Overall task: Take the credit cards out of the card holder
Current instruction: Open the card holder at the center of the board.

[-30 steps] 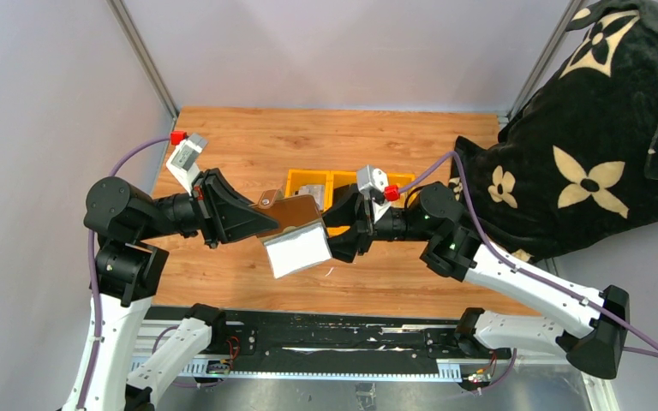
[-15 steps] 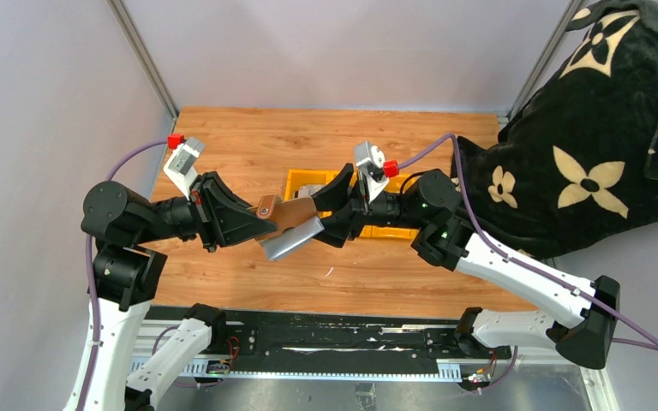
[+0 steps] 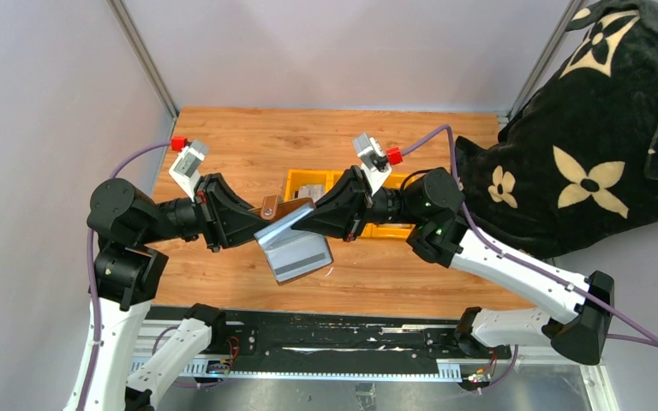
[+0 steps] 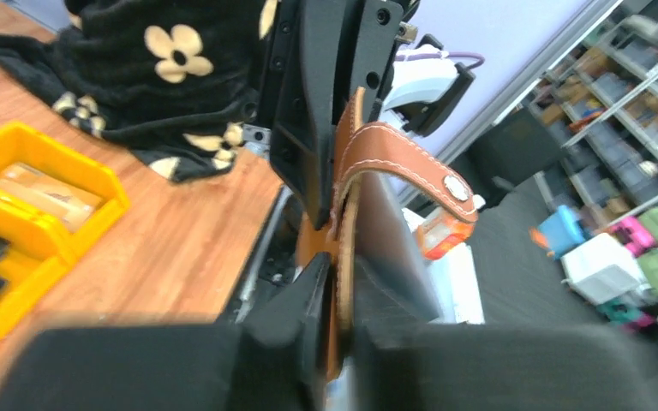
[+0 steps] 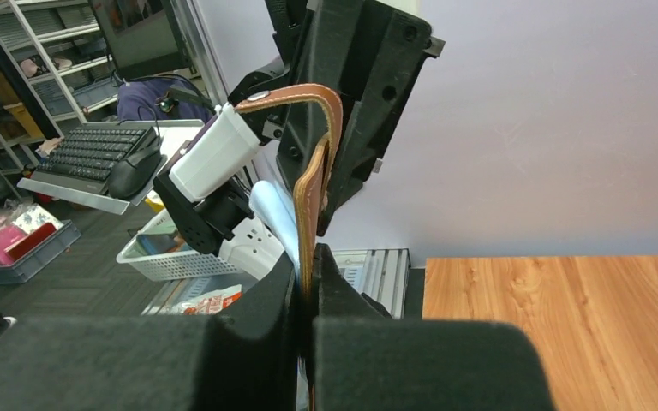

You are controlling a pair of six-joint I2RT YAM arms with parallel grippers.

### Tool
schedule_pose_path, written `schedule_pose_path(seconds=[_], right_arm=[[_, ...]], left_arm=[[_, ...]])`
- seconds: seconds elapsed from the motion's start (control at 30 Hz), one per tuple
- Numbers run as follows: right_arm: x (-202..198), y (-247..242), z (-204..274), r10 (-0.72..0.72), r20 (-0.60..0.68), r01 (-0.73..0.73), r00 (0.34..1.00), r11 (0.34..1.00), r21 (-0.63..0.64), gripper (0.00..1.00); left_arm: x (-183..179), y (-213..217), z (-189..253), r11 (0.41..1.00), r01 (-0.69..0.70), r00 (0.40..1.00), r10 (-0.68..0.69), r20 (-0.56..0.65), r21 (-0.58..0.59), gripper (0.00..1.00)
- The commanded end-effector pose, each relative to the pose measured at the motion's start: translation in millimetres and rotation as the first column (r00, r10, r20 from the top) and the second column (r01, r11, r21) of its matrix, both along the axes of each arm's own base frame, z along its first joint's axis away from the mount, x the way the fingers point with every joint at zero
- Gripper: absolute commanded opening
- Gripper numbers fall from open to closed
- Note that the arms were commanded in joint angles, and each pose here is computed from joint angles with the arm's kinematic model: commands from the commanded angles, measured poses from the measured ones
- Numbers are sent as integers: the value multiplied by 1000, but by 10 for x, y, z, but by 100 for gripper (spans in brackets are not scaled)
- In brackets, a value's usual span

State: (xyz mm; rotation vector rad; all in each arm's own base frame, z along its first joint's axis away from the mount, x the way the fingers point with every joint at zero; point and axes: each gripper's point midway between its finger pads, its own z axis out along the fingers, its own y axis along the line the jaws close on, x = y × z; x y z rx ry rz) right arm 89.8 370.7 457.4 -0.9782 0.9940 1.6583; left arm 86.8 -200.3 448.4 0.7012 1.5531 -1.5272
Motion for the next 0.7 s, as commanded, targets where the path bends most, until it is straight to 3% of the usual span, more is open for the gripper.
schedule_pose_path(seconds=[0.0, 0.1, 0.13, 0.2, 0.47, 0.67], right_arm=[[47, -67, 235, -41, -24, 42, 999, 999, 34, 0], [137, -103, 261, -102, -72, 103, 992, 995, 9, 0], [141, -119, 286, -109, -77, 110, 991, 994, 7, 0], [136, -157, 342, -118, -86, 120, 989, 993, 10, 0], [84, -216, 434, -96, -139, 101, 986, 994, 30, 0], [26, -69, 400, 1, -204, 4, 979, 1000, 25, 0]], left_arm=[[-45, 22, -60, 999, -3, 1000, 2, 28, 35, 40], [-68, 67, -101, 995, -29, 995, 19, 100, 94, 77], [-68, 96, -165, 990, -46, 990, 28, 135, 132, 83], [-93, 134, -174, 985, -67, 981, 36, 190, 160, 86], [-318, 158, -181, 989, -13, 950, -34, 310, 149, 79], [-20, 180, -203, 979, -152, 932, 97, 348, 134, 51]])
